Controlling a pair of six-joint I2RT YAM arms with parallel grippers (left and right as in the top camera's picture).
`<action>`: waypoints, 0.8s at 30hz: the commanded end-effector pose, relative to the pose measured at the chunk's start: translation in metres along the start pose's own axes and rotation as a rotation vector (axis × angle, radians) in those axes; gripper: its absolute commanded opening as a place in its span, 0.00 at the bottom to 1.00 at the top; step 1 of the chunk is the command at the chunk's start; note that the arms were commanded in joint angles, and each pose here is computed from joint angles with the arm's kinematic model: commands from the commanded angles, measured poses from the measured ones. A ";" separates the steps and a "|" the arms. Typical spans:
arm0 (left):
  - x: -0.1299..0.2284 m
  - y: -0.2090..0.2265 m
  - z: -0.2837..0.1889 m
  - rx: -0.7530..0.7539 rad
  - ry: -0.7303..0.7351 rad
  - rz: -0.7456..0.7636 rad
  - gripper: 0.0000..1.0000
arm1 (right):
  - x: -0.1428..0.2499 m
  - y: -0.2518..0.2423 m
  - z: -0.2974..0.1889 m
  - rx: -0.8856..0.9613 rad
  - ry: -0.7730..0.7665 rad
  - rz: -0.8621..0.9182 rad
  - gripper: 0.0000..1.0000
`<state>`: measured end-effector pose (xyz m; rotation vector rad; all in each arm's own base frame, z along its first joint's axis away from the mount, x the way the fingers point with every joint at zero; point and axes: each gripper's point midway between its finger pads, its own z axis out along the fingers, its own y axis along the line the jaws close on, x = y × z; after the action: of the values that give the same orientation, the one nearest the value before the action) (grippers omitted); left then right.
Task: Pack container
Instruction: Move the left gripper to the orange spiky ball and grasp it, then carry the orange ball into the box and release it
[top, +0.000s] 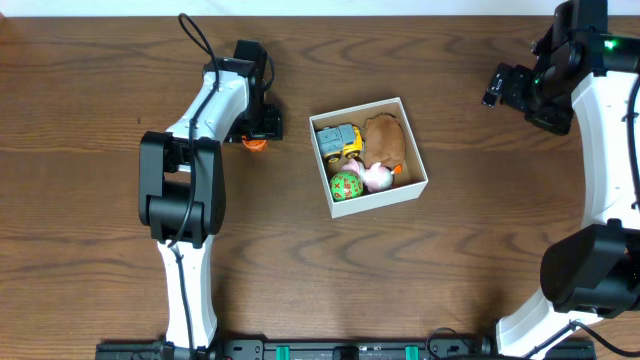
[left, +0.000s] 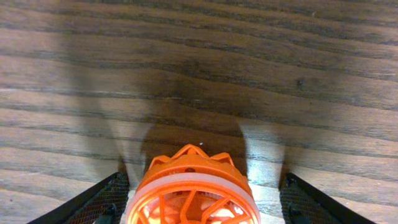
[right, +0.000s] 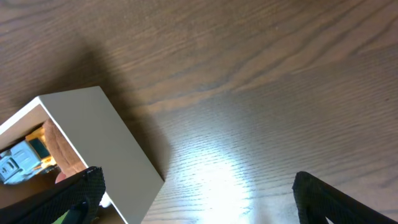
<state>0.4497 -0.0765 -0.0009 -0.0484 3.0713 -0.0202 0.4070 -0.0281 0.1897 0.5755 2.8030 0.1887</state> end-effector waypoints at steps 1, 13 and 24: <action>0.004 0.007 0.010 -0.036 0.019 0.034 0.76 | 0.003 0.002 0.005 0.005 0.014 0.006 0.99; 0.002 0.010 0.003 -0.050 0.007 0.049 0.56 | 0.003 0.002 0.005 0.006 0.015 0.006 0.99; -0.003 0.007 -0.073 -0.028 -0.113 0.049 0.50 | 0.004 0.001 0.005 0.007 0.019 0.005 0.99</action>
<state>0.4458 -0.0700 0.0249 0.0125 3.0490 0.0278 0.4062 -0.0280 0.1894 0.5763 2.8059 0.1885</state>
